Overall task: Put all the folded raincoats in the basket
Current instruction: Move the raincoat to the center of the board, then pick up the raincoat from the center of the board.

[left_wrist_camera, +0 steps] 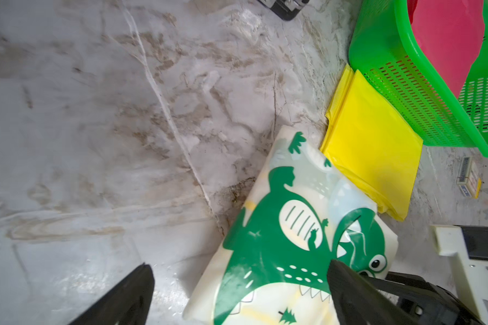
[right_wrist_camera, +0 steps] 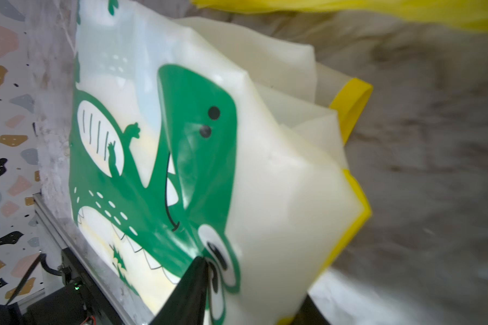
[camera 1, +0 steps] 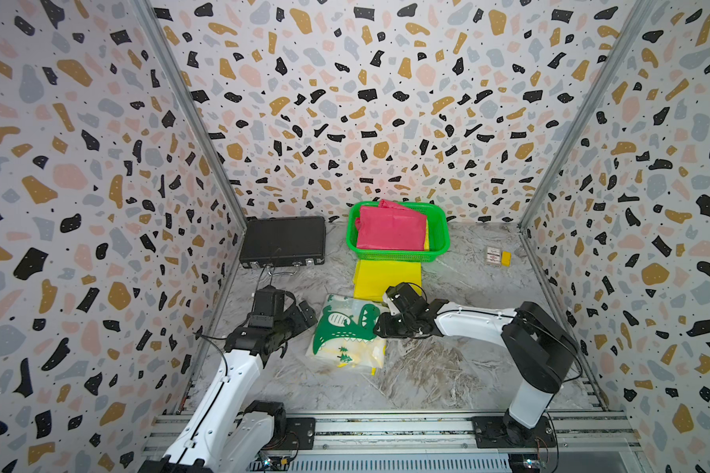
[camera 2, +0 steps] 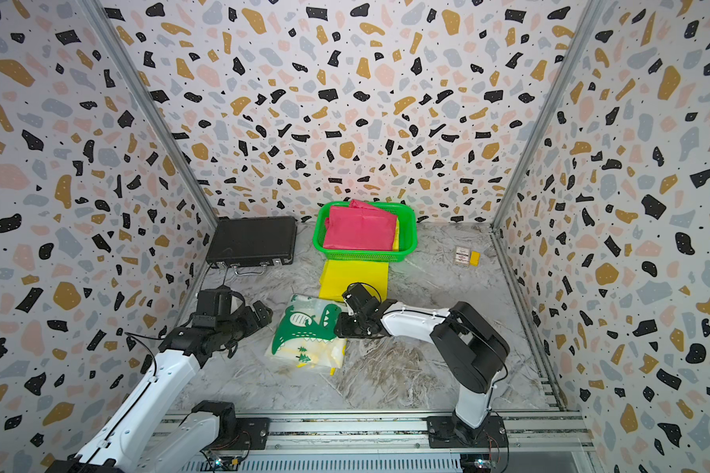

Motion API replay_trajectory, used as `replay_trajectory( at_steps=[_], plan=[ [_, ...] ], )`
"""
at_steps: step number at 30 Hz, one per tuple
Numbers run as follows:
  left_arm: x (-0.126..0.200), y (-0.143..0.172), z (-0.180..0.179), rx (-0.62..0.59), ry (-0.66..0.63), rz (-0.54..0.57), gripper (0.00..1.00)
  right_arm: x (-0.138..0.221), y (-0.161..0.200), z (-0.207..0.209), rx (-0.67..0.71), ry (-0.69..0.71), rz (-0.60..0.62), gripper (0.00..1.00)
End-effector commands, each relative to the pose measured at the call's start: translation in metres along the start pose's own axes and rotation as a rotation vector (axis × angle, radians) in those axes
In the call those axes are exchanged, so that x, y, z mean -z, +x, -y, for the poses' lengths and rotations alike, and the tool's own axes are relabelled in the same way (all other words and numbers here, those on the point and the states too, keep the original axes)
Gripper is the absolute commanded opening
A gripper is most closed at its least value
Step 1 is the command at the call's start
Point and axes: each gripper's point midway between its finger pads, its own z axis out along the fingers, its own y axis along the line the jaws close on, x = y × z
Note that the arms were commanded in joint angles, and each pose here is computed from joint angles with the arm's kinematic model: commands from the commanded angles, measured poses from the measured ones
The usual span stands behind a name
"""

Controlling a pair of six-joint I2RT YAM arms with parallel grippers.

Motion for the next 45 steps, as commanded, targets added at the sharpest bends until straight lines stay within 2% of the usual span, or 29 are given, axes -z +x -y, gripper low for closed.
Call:
replay_trajectory(
  at_steps=[1,4,6,8,11,16,19,23,35,42,45],
  plan=[
    [-0.016,0.013,0.02,-0.032,0.106,-0.055,1.0,0.029,0.031,0.035,0.08,0.129,-0.087,0.44],
    [-0.03,0.029,0.032,-0.098,0.129,-0.128,1.0,0.05,0.041,0.048,0.099,0.149,-0.103,0.5],
    [-0.037,0.037,0.04,-0.158,0.134,-0.169,0.98,0.059,0.047,0.056,0.101,0.164,-0.119,0.51],
    [-0.044,0.046,0.047,-0.214,0.14,-0.202,0.95,0.069,0.052,0.065,0.073,0.177,-0.134,0.53],
    [-0.051,0.061,0.053,-0.264,0.16,-0.241,0.96,0.078,0.055,0.073,0.025,0.159,-0.124,0.6],
    [-0.054,0.075,0.065,-0.316,0.248,-0.243,0.97,0.089,0.059,0.074,-0.024,0.138,-0.099,0.74],
    [-0.054,0.076,0.07,-0.349,0.266,-0.231,1.0,0.093,0.063,0.073,-0.101,0.121,-0.079,0.77],
    [-0.056,0.079,0.069,-0.384,0.257,-0.228,1.0,0.091,0.063,0.06,-0.166,0.002,-0.025,0.81],
    [-0.082,0.096,0.072,-0.434,0.241,-0.296,1.0,0.062,0.061,0.063,-0.192,-0.001,-0.04,0.82],
    [-0.092,0.106,0.068,-0.451,0.219,-0.342,1.0,0.039,0.067,0.059,-0.181,0.001,-0.093,0.78],
    [-0.097,0.113,0.07,-0.452,0.233,-0.366,0.97,0.03,0.07,0.059,-0.185,0.007,-0.107,0.76]
  ],
)
